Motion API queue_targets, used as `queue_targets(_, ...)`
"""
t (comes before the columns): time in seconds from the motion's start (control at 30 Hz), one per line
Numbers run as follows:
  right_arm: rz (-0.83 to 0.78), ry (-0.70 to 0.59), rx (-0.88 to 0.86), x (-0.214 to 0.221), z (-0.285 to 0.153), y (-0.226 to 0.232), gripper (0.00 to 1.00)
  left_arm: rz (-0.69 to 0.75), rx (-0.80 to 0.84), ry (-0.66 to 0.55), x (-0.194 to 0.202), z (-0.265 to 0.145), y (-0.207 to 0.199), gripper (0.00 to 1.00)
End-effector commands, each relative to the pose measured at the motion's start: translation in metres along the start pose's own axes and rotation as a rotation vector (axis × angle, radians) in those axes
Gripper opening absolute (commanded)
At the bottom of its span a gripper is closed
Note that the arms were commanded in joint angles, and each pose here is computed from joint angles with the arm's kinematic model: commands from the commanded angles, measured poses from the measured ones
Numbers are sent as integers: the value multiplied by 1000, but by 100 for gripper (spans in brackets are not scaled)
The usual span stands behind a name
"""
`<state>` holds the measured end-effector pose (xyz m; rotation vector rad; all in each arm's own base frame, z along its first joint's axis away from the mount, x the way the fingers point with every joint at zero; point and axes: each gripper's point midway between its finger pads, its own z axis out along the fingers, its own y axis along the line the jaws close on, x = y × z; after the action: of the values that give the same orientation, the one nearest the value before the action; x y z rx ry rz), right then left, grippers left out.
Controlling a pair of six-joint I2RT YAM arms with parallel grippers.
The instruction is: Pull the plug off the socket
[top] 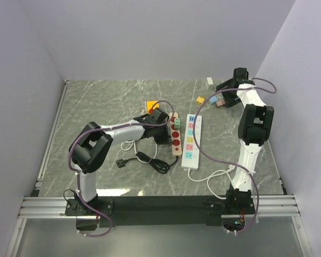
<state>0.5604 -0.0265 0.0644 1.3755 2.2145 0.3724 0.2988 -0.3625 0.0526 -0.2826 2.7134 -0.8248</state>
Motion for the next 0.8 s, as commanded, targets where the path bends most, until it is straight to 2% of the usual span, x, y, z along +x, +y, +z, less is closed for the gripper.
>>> queue_targets(0.0,-65,-56,-117,-18,-38,37,91,34,40,-36,-11,-9,-21,1)
queue_targets(0.13,-135,-103,-127,-13,-86,40,92,35,58,-44,-15,-11,-28,0)
queue_targets(0.33,-281,-92,-13,30,-123,3,93,35,82,-61,-18,-14,-35,0)
queue_targets(0.43,-444,-8,-130,76,-132,18,89,25,93,-52,-16,-10,-34,0)
queue_targets(0.6,-792,151,-157,156,-139,24,88,-12,131,-26,-7,-4,-32,0)
queue_targets(0.77,-972,219,-179,197,-136,15,84,-54,170,-34,-3,-4,-30,0)
